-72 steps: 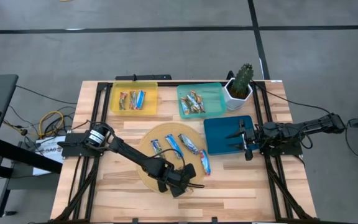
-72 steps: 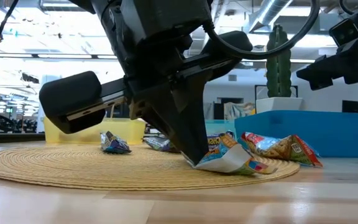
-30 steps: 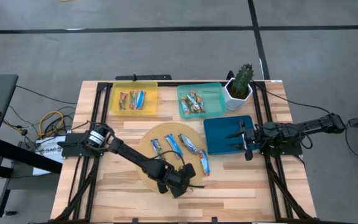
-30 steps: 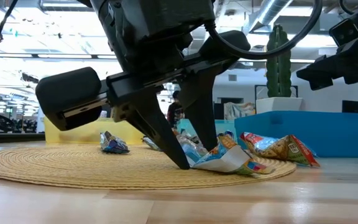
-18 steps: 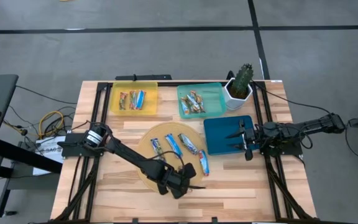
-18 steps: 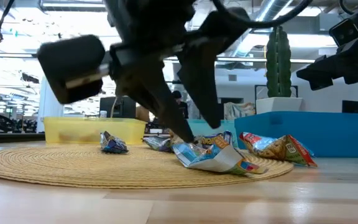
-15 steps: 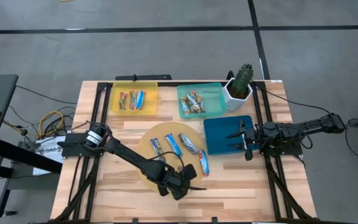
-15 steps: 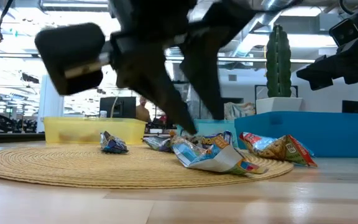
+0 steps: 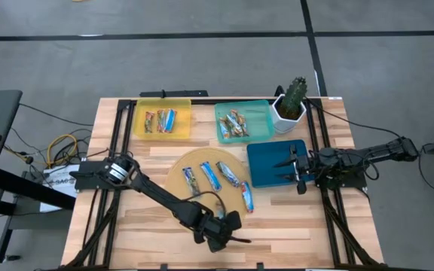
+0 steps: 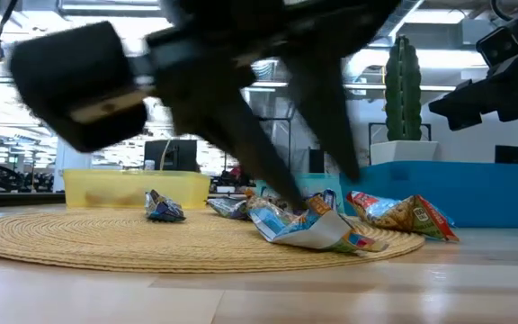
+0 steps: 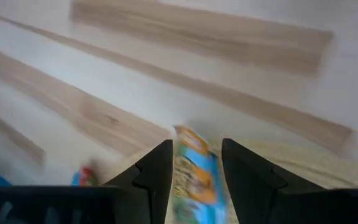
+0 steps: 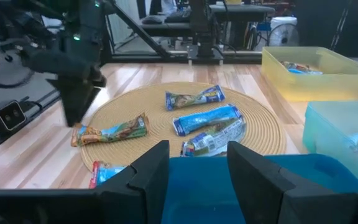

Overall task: Pick and place Granola Bars by type
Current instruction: Put the orange granola bar into the green bin

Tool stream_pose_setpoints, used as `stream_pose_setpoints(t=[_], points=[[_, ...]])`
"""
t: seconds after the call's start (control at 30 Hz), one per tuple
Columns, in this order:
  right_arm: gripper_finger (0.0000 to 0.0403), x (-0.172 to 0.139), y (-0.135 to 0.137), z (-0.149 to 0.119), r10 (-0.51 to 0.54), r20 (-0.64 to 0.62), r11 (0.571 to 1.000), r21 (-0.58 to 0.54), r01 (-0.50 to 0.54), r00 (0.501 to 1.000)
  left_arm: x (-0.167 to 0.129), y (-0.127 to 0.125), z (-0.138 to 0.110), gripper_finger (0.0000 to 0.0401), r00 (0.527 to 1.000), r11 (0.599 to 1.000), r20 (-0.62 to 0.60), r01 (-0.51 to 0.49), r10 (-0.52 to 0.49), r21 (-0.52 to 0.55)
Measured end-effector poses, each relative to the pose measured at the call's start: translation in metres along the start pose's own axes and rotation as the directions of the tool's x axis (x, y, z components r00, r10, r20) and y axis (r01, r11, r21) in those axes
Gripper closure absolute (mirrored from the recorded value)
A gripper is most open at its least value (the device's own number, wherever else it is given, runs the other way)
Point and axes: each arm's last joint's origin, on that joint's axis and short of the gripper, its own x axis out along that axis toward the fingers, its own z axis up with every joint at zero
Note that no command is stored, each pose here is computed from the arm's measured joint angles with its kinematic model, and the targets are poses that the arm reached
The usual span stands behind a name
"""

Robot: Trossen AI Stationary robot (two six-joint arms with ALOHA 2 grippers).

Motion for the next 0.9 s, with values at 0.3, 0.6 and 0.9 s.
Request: stream_pose_setpoints(t=[0.3,0.6,0.9], points=[[0.0249,0.000,0.000,-0.001,0.000,-0.008,1.000,-0.001,0.000,1.000,0.012,0.002,-0.002,0.0269,0.999,0.999,-0.042,-0.017,0.019,0.039],[0.0249,0.000,0.000,-0.001,0.000,-0.008,1.000,0.000,0.000,1.000,0.014,0.009,-0.016,0.0269,0.998,1.000,-0.064,0.016,-0.016,-0.004],[0.0249,0.000,0.000,-0.001,0.000,-0.008,1.000,-0.001,0.000,1.000,0.017,0.016,-0.029,0.0269,0.996,0.997,-0.069,0.044,-0.048,-0.062]])
